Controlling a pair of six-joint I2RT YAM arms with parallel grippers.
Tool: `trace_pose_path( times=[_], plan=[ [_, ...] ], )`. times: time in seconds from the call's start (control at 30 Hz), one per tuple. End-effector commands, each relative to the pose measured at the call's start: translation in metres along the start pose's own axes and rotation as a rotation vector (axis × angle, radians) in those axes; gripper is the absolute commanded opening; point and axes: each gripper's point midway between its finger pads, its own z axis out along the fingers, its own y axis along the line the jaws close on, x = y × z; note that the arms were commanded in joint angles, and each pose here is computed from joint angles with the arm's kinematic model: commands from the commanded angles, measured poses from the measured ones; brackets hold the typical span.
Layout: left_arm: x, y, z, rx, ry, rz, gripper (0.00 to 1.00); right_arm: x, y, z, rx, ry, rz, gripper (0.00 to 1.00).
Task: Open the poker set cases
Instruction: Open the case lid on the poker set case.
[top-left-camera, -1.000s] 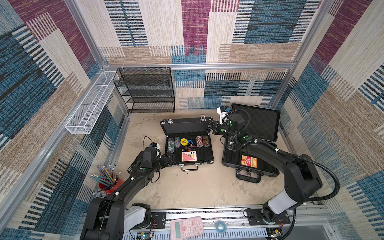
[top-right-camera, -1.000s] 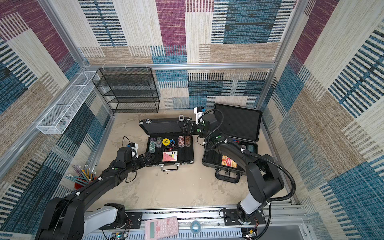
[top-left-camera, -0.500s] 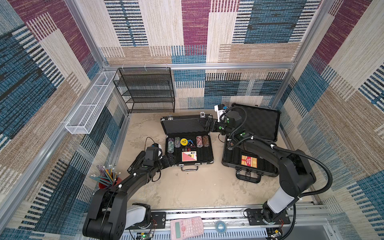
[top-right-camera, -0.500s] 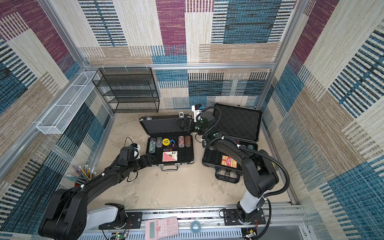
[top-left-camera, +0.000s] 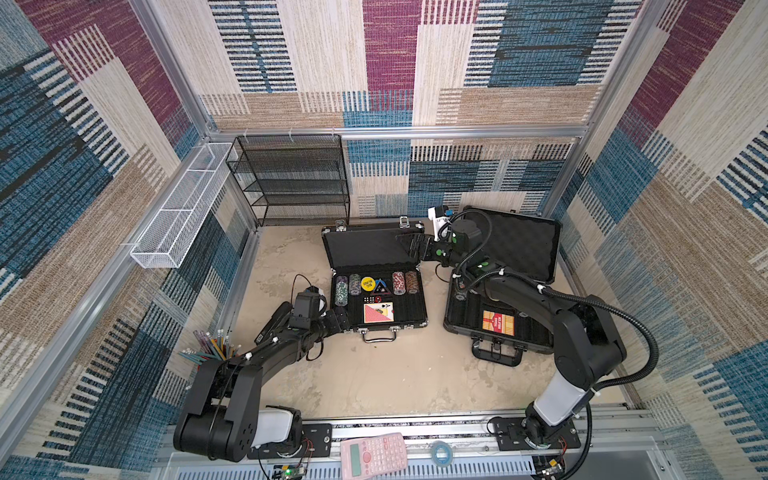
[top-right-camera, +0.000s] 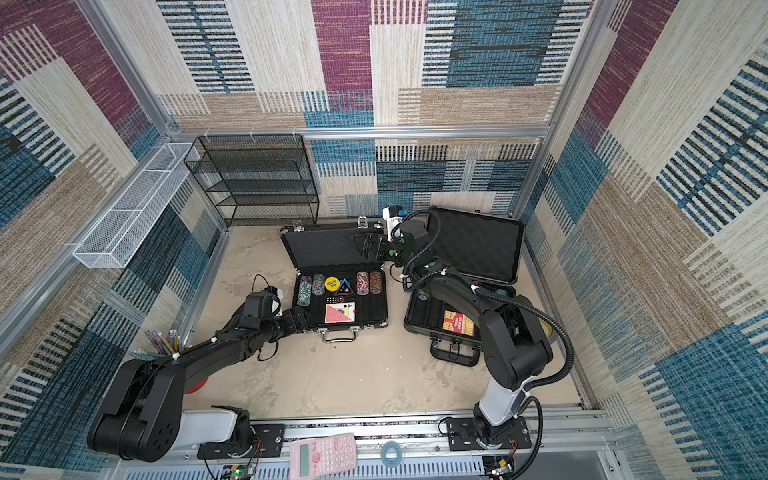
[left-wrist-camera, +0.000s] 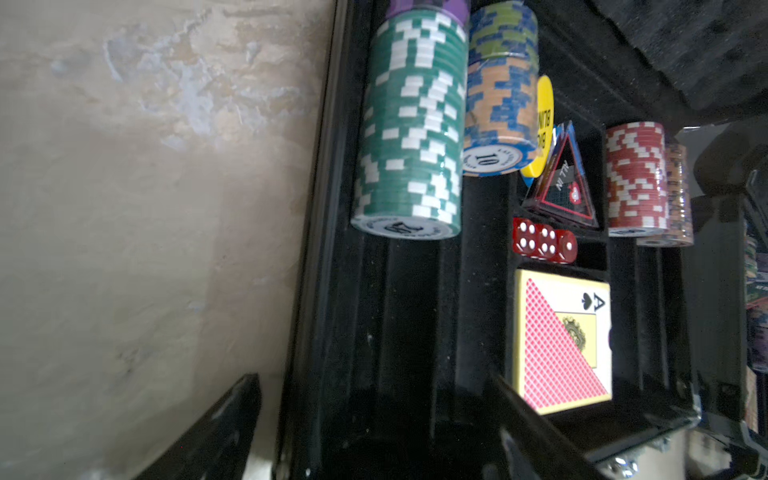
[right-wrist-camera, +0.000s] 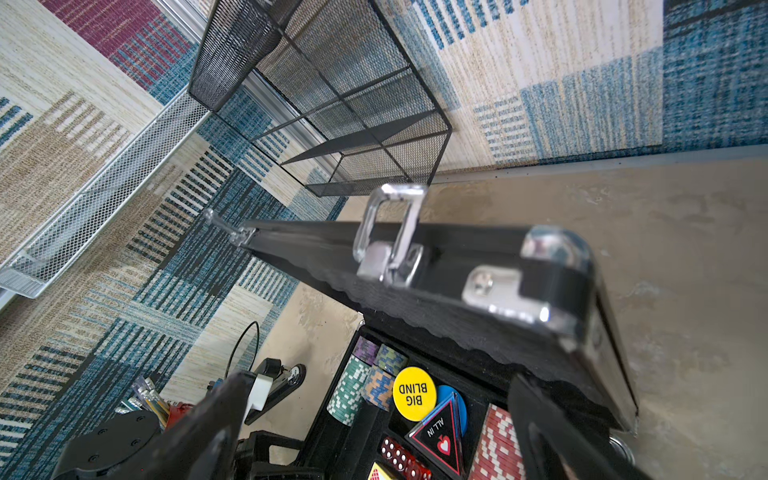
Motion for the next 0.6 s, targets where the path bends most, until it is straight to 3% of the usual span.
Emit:
trace_pose_path(
  times=[0.0, 0.57],
  plan=[
    [0.009, 0.007, 0.003, -0.029, 0.038, -0.01, 0.85, -0.005, 0.001, 0.001, 0.0, -0.016, -0.023, 1.0],
    [0.012, 0.009, 0.011, -0.022, 0.043, -0.039, 0.85, 0.015, -0.017, -0.02, 0.086, -0.015, -0.063, 1.0]
  ],
)
